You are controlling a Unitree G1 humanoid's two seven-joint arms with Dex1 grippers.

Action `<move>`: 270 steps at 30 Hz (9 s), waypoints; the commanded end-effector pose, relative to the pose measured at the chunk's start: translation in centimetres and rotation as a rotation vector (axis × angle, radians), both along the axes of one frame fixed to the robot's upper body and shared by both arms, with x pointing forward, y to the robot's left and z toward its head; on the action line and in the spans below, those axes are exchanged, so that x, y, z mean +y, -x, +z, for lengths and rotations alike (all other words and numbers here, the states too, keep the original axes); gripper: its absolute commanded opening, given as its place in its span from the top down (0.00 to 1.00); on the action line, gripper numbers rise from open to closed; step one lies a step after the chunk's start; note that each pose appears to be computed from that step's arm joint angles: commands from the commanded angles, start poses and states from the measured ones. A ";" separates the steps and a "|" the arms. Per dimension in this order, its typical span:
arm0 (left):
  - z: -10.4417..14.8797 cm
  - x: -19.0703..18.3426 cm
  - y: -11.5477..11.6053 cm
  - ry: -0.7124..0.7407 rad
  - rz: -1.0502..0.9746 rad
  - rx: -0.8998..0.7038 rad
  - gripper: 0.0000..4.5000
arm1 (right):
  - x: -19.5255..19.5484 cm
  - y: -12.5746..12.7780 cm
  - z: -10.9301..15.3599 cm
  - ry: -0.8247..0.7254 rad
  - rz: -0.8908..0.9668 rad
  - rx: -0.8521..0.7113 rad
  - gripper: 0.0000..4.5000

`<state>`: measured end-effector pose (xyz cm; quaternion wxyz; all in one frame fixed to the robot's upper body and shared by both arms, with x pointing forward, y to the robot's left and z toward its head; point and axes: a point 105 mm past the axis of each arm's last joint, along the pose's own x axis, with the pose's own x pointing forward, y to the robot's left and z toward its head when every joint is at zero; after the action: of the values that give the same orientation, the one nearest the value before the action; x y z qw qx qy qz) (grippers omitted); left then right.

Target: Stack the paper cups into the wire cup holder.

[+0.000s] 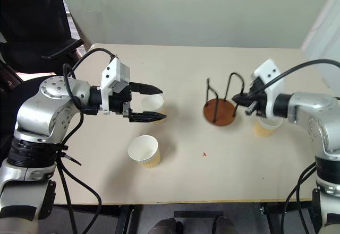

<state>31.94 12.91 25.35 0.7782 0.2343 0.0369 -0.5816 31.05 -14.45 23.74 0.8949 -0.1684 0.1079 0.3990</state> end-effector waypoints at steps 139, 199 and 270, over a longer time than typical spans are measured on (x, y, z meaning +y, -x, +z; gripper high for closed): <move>1.0 -11.4 2.8 -0.368 -0.822 -0.226 0.28 | -2.5 9.6 1.9 0.109 0.155 0.014 0.36; 1.2 -0.8 0.6 -0.139 -0.213 -0.123 0.04 | 0.9 6.1 8.7 0.592 0.524 -0.200 1.00; -2.4 3.6 -7.1 -0.805 0.162 -0.541 0.04 | 0.1 4.8 9.2 0.173 0.309 -0.138 0.16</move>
<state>38.69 16.52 21.88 0.6517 0.6435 0.0877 -0.3917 26.73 -13.98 31.92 0.8046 -0.2787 0.0718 0.5194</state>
